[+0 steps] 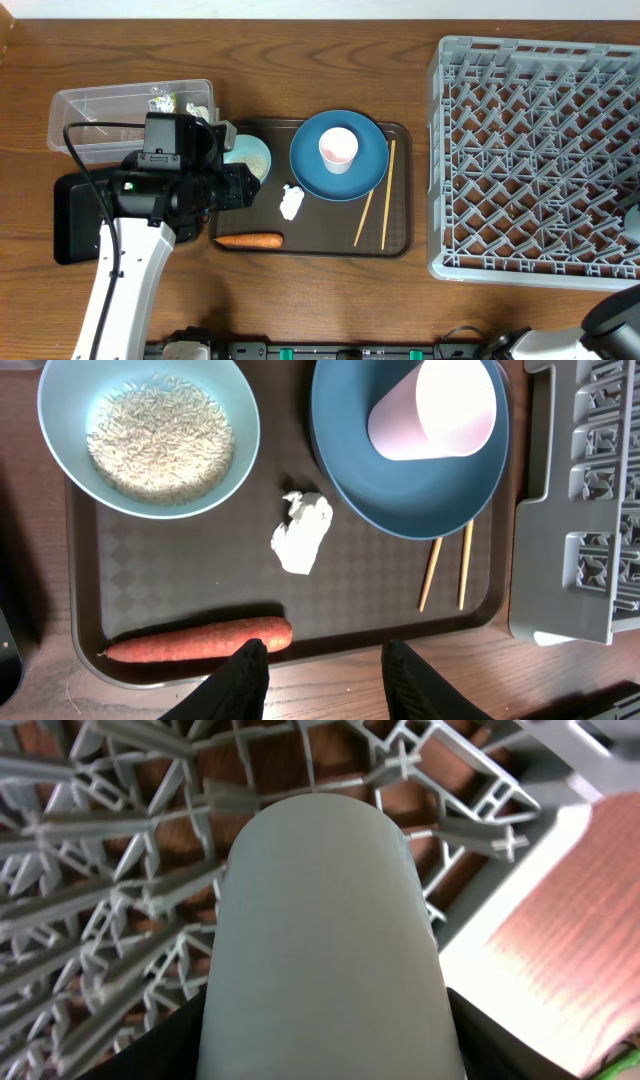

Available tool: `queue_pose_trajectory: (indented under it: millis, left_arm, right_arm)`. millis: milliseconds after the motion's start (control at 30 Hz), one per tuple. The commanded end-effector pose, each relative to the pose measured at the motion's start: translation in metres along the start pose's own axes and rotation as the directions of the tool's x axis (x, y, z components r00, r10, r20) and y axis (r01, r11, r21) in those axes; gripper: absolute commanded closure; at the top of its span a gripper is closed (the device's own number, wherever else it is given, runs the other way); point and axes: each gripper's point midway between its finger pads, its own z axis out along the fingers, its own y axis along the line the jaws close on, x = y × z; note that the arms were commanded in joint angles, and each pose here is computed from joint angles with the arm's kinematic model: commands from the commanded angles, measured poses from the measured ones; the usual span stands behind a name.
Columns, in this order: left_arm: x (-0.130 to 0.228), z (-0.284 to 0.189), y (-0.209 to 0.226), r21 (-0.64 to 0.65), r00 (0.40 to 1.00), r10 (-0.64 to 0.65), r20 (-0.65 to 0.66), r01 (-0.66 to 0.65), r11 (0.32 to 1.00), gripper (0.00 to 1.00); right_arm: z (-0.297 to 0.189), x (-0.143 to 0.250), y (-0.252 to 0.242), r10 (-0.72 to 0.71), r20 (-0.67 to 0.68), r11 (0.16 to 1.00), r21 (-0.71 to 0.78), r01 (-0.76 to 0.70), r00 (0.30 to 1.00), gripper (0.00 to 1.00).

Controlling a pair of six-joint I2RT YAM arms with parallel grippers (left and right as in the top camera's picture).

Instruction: Sort waste into correct bins and load items into the dishwasher rack

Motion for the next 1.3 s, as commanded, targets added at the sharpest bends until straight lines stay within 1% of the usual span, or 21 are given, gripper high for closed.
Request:
queue_pose_trajectory:
  millis: [0,100,133,167,200,267,300,400,467,500,567,733,833,933,1100,1167,1267]
  left_arm:
    - [-0.002,-0.004,0.001,-0.012,1.000,0.020,0.010,-0.020,1.000,0.60]
    - [-0.001,-0.004,0.002,-0.014,1.000,0.018,0.005,-0.018,1.000,0.60]
    - [-0.001,-0.004,0.002,-0.013,1.000,0.018,0.005,-0.018,1.000,0.60]
    - [-0.001,-0.004,0.002,-0.013,1.000,0.018,0.005,-0.018,1.000,0.60]
    - [-0.001,-0.004,0.002,-0.014,1.000,0.018,0.005,-0.018,1.000,0.59]
    - [-0.001,-0.004,0.002,-0.014,1.000,0.018,0.005,-0.018,1.000,0.59]
    - [-0.001,-0.004,0.002,-0.014,1.000,0.018,0.005,-0.018,1.000,0.57]
    - [-0.001,-0.004,0.002,-0.014,1.000,0.018,0.005,-0.018,1.000,0.55]
    - [-0.001,-0.004,0.002,-0.014,1.000,0.018,0.005,-0.018,1.000,0.55]
    - [-0.001,-0.004,0.002,-0.013,1.000,0.018,0.005,-0.018,1.000,0.55]
    - [-0.001,-0.004,0.002,-0.013,1.000,0.018,0.005,-0.018,1.000,0.55]
    - [-0.008,-0.004,0.000,-0.008,0.999,0.030,0.035,-0.030,1.000,0.55]
    - [-0.021,-0.005,-0.004,0.005,0.995,0.052,0.086,-0.052,0.999,0.55]
    - [-0.038,-0.004,-0.013,0.025,0.984,0.091,0.153,-0.096,0.995,0.55]
    - [-0.061,0.015,-0.041,0.060,0.960,0.180,0.216,-0.198,0.978,0.54]
    - [-0.068,0.033,-0.049,0.053,0.953,0.214,0.215,-0.230,0.972,0.54]
    - [-0.072,0.067,-0.053,0.023,0.951,0.248,0.187,-0.257,0.966,0.54]
  right_arm:
    - [0.006,-0.006,0.001,0.020,0.003,1.000,0.000,-0.020,1.000,0.88]
    - [0.014,-0.006,0.000,0.020,-0.015,1.000,0.005,-0.020,1.000,0.87]
    - [0.017,-0.005,0.000,0.021,-0.024,1.000,0.006,-0.020,0.999,0.84]
    - [0.019,-0.005,0.000,0.021,-0.032,1.000,0.008,-0.020,0.999,0.78]
    - [0.021,-0.004,0.000,0.021,-0.040,1.000,0.007,-0.020,0.999,0.69]
    - [0.024,-0.003,0.002,0.020,-0.047,1.000,0.002,-0.020,0.999,0.43]
    - [0.024,-0.003,0.003,0.019,-0.048,1.000,-0.006,-0.020,0.999,0.32]
    - [0.024,-0.005,0.005,0.020,-0.044,1.000,-0.020,-0.021,0.999,0.15]
    - [0.024,-0.005,0.009,0.020,-0.045,0.999,-0.041,-0.022,0.999,0.06]
    - [0.023,-0.004,0.012,0.020,-0.049,0.998,-0.060,-0.023,0.999,0.04]
    - [0.021,-0.004,0.020,0.019,-0.054,0.994,-0.106,-0.024,0.998,0.02]
    - [-0.003,-0.005,0.046,-0.010,-0.033,0.973,-0.232,0.002,0.999,0.07]
    - [-0.027,-0.002,0.068,-0.074,0.019,0.950,-0.304,0.076,0.997,0.07]
    - [-0.052,0.013,0.092,-0.181,0.074,0.920,-0.340,0.195,0.981,0.06]
    - [-0.088,0.050,0.145,-0.394,0.182,0.820,-0.373,0.434,0.901,0.02]
    - [-0.099,0.070,0.166,-0.485,0.217,0.757,-0.381,0.531,0.847,0.01]
    - [-0.105,0.103,0.193,-0.588,0.223,0.674,-0.396,0.623,0.778,0.01]
